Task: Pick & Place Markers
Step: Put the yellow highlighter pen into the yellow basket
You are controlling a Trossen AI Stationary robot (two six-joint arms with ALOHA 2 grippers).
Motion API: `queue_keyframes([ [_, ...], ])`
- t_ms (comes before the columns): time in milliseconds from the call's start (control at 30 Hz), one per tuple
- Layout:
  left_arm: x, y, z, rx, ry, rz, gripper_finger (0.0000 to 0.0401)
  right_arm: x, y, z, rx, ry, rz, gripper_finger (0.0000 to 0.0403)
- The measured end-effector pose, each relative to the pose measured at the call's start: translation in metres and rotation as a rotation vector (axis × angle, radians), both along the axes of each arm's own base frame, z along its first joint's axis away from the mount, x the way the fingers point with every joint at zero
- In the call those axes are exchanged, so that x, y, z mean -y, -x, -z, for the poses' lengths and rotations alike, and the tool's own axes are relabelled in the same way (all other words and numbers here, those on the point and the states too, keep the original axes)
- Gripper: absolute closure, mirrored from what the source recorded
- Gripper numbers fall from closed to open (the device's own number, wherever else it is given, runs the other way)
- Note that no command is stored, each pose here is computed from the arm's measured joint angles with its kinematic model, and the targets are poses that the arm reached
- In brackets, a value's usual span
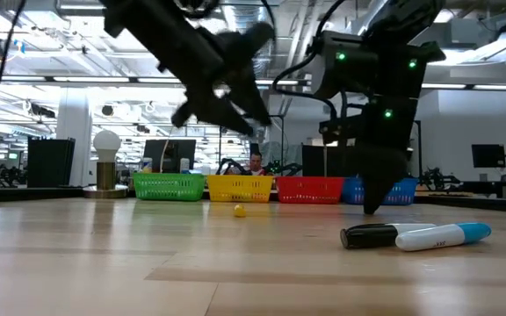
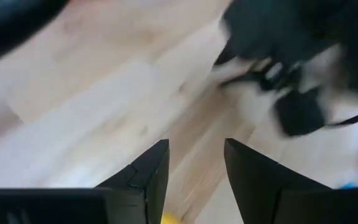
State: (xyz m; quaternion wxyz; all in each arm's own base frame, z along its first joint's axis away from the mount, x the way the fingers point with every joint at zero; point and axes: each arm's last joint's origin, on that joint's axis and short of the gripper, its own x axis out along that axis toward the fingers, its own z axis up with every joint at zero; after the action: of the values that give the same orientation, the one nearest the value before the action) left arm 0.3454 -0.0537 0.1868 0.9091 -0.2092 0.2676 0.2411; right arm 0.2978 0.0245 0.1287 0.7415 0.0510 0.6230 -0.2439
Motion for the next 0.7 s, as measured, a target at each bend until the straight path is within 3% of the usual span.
queue_keyframes([
  [167,0.004,-0.011,0.025,-0.126,0.074,-0.093,0.0248,-0.014,0.010,-0.005,-0.060,0.001,-0.044,0.0294],
  [400,0.001,-0.013,0.039,-0.120,0.212,-0.203,0.0248,-0.035,0.027,-0.029,-0.015,0.113,-0.038,0.0294],
  [700,0.002,-0.013,0.048,-0.160,0.288,-0.197,0.0248,-0.045,0.034,-0.047,0.080,0.141,-0.040,0.0294],
])
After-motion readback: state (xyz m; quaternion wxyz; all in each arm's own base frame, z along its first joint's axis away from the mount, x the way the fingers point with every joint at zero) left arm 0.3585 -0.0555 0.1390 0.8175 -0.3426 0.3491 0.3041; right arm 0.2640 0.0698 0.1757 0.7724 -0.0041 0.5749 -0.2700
